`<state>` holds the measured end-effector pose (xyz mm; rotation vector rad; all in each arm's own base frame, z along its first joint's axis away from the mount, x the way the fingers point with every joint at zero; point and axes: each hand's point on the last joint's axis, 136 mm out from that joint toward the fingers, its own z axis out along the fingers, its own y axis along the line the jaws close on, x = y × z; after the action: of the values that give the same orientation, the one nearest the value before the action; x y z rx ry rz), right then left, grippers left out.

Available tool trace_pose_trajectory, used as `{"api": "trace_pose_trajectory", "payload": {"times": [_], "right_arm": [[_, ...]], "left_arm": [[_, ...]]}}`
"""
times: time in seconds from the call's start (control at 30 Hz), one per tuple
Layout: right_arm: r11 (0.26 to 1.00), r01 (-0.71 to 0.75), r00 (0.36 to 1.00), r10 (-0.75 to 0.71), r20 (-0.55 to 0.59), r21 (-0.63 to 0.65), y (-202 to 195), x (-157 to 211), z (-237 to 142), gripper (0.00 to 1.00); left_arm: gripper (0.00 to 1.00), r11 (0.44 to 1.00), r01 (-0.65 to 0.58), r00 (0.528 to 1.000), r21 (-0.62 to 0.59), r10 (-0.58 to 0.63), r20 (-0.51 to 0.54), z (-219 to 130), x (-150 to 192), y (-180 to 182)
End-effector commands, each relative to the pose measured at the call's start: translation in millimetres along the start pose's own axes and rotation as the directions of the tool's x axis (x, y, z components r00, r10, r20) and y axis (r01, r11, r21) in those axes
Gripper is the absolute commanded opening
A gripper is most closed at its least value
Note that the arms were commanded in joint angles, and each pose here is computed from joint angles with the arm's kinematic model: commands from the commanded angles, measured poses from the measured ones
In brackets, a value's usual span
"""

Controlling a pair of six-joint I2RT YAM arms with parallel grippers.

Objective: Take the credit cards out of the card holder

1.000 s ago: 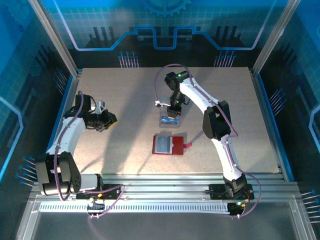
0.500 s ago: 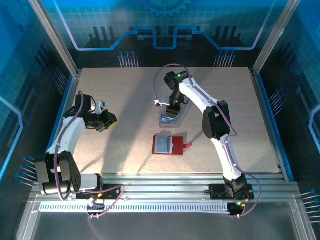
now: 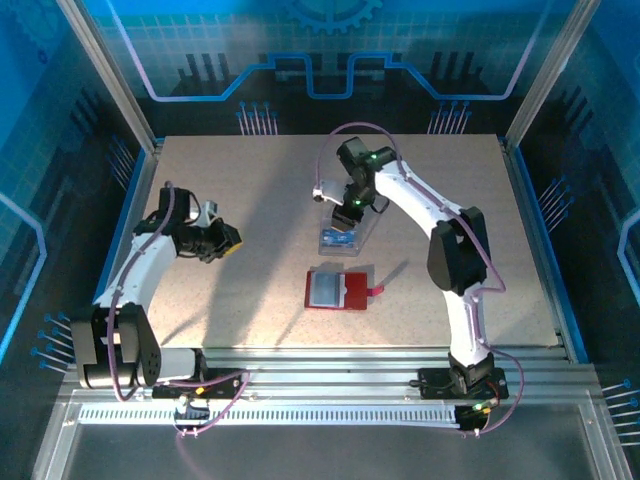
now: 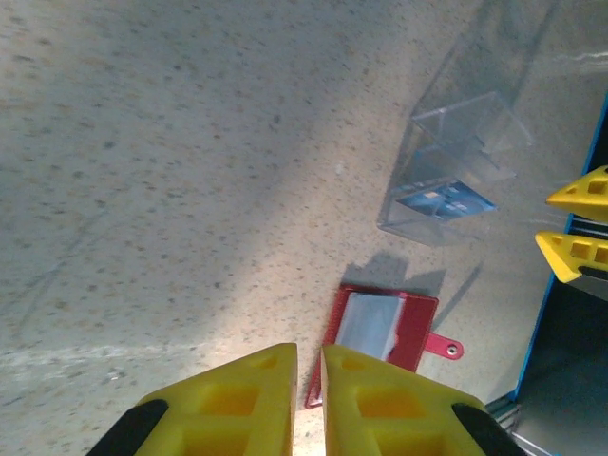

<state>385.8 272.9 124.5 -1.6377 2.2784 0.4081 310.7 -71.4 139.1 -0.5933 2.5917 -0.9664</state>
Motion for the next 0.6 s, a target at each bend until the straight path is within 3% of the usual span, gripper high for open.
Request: {"api": "trace_pose_trajectory", "payload": {"times": [0.0,0.07,0.13,0.27,0.37,0.57], "right_arm": [[0.980,-0.179,0.973,0.163,0.161,0.092,-17.3,-24.0,-17.5,0.34],[0.941,-0.316,0.937,0.290,0.194,0.120,-26.5,-23.8,-20.4,0.30],[0.853,-0.498,0.859,0.463,0.219,0.152,-40.5,-16.3,-22.1,0.21],[0.729,-0.680,0.721,0.646,0.251,0.075,-36.0,-5.1,-11.6,0.11],[0.703,-0.711,0.675,0.688,0.268,-0.015,-22.1,-3.6,-3.1,0.08],[0.639,-0.765,0.612,0.759,0.220,-0.075,-11.0,12.4,27.3,0.05]], "left_arm": [[0.16,1.000,0.008,1.000,0.026,-0.007,-0.030,14.9,6.3,-11.3],[0.16,1.000,0.001,0.999,0.028,0.000,-0.043,23.5,10.3,-16.3],[0.15,1.000,-0.006,0.998,0.027,0.008,-0.054,32.5,14.4,-20.7],[0.15,1.000,-0.010,0.997,0.028,0.012,-0.071,49.8,23.0,-28.9],[0.14,0.999,-0.022,0.996,0.026,0.024,-0.090,61.6,32.3,-35.4],[0.14,0.999,-0.033,0.991,0.027,0.036,-0.128,84.7,49.8,-44.2]]}}
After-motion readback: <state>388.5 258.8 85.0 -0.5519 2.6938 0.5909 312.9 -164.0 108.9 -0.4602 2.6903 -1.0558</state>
